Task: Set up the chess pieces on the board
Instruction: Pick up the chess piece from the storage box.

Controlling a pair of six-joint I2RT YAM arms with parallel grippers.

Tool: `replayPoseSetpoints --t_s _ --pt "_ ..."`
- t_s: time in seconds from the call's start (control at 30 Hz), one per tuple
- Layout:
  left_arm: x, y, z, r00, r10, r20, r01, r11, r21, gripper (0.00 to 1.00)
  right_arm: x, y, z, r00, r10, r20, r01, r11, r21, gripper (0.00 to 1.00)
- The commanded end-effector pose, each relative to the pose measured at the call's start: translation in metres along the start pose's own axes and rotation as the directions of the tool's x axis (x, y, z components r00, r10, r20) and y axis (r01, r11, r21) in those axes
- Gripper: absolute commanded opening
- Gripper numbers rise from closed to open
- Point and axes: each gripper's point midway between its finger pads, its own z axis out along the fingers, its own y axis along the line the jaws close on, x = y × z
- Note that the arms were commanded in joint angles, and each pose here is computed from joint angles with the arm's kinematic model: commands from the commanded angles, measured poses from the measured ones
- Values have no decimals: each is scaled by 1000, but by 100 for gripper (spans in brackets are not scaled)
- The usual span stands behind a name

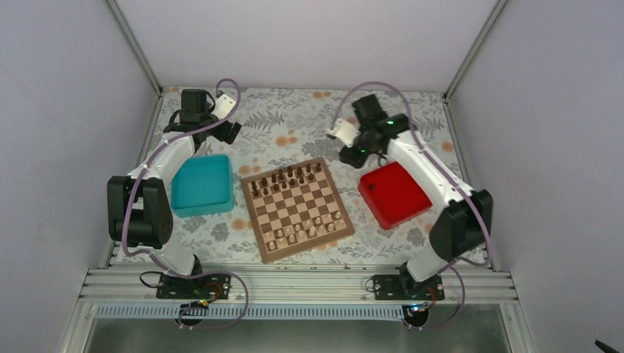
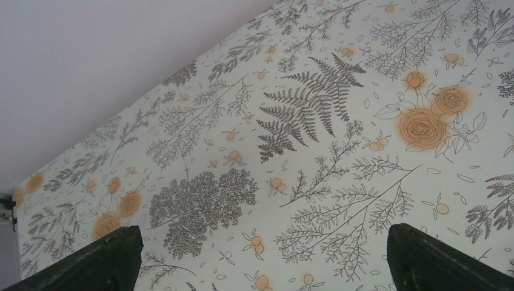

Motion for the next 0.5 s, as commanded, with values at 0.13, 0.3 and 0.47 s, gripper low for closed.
replayPoseSetpoints --t_s 0.13,0.3,0.47 --pt "-15 2 -12 999 13 48 -13 1000 -11 100 118 -52 -9 968 228 -108 -211 967 145 45" --pt "-16 3 -12 999 10 50 -9 1000 -14 100 157 -41 21 956 253 -151 -235 963 128 46" --pt "-16 4 -13 999 7 50 -7 1000 -19 100 174 -45 38 950 270 -158 -251 959 134 45"
